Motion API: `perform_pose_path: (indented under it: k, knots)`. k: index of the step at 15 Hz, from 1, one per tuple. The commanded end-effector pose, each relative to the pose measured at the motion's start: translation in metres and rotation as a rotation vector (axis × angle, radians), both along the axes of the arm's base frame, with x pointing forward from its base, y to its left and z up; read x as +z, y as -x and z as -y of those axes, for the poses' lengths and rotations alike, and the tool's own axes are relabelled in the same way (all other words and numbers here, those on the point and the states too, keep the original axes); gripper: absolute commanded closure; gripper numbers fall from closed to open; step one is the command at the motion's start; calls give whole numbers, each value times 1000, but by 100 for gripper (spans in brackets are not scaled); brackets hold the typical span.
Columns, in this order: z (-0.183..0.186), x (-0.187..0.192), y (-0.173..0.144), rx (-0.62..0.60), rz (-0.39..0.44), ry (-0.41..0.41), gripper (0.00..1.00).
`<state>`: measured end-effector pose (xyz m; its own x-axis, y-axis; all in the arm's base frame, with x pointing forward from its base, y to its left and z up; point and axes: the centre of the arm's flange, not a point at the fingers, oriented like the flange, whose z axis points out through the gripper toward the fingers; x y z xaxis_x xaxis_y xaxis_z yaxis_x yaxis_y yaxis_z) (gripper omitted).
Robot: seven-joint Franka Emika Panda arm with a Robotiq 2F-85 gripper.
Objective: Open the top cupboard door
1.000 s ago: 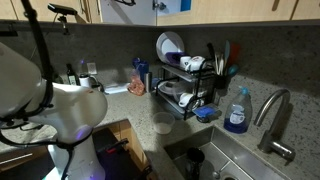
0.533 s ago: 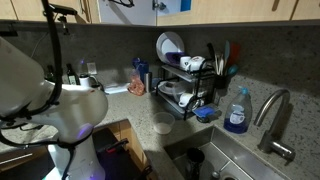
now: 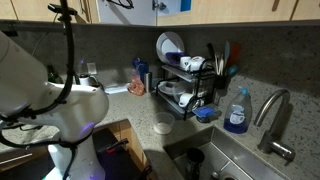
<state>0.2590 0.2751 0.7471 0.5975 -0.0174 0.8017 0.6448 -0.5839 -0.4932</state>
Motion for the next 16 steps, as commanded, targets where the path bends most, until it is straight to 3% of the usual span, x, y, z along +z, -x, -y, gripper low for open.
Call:
perform_pose_path:
  k: [1, 16]
  knots:
    - [-8, 4, -5, 39, 8, -36, 100]
    - [-46, -9, -7, 101, -26, -6, 100]
